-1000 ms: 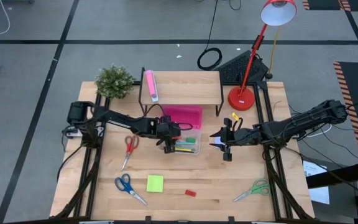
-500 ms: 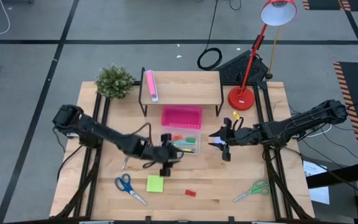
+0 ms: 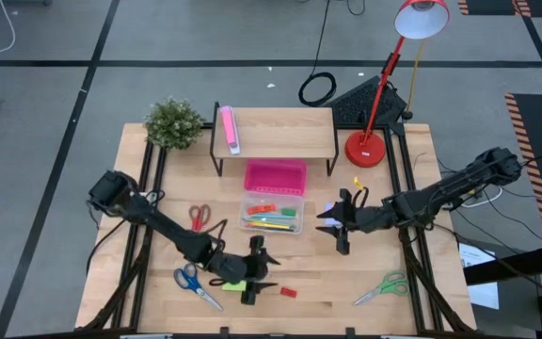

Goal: Pack school essentials
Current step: Put the red eraser into the supply box

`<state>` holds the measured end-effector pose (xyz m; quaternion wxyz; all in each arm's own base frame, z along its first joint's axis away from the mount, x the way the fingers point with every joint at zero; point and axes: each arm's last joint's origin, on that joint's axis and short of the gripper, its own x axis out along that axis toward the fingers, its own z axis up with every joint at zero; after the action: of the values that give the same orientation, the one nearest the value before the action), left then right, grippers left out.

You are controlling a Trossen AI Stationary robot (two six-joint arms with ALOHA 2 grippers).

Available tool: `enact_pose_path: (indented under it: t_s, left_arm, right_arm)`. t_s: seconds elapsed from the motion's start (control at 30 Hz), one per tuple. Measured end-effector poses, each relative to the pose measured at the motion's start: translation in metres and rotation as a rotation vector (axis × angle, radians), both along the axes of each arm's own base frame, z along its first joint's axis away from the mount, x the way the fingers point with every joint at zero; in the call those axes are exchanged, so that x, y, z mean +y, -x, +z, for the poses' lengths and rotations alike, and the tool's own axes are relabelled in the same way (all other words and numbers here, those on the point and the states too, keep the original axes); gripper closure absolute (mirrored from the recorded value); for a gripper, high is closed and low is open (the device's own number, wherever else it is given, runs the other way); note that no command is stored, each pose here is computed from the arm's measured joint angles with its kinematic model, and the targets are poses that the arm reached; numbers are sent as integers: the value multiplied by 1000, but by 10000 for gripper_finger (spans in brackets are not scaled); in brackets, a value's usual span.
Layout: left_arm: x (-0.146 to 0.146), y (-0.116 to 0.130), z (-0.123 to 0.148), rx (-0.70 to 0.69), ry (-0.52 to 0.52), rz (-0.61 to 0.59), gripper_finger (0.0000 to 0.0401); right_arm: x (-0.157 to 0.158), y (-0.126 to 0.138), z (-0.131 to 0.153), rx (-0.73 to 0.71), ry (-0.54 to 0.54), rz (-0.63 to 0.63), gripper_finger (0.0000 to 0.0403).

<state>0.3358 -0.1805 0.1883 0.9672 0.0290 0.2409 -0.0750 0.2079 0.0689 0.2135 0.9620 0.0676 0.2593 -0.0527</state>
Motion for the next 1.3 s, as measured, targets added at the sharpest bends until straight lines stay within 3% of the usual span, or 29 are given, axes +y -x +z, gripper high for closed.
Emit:
enact_pose_path:
  t_s: [0.43,0.87,1.03,1.3]
  left_arm:
    - [-39,-36,-54,110,-14,-23,153]
    - [-34,-46,-82,223,22,-1,160]
    - [-34,-48,-88,222,23,-14,192]
    - [-33,-48,-88,226,17,-12,274]
  right_arm:
    - [18,8,1,-15,-12,42,246]
    - [21,9,1,-13,13,72,246]
    - [21,9,1,-11,22,77,246]
    - [21,9,1,-10,24,80,246]
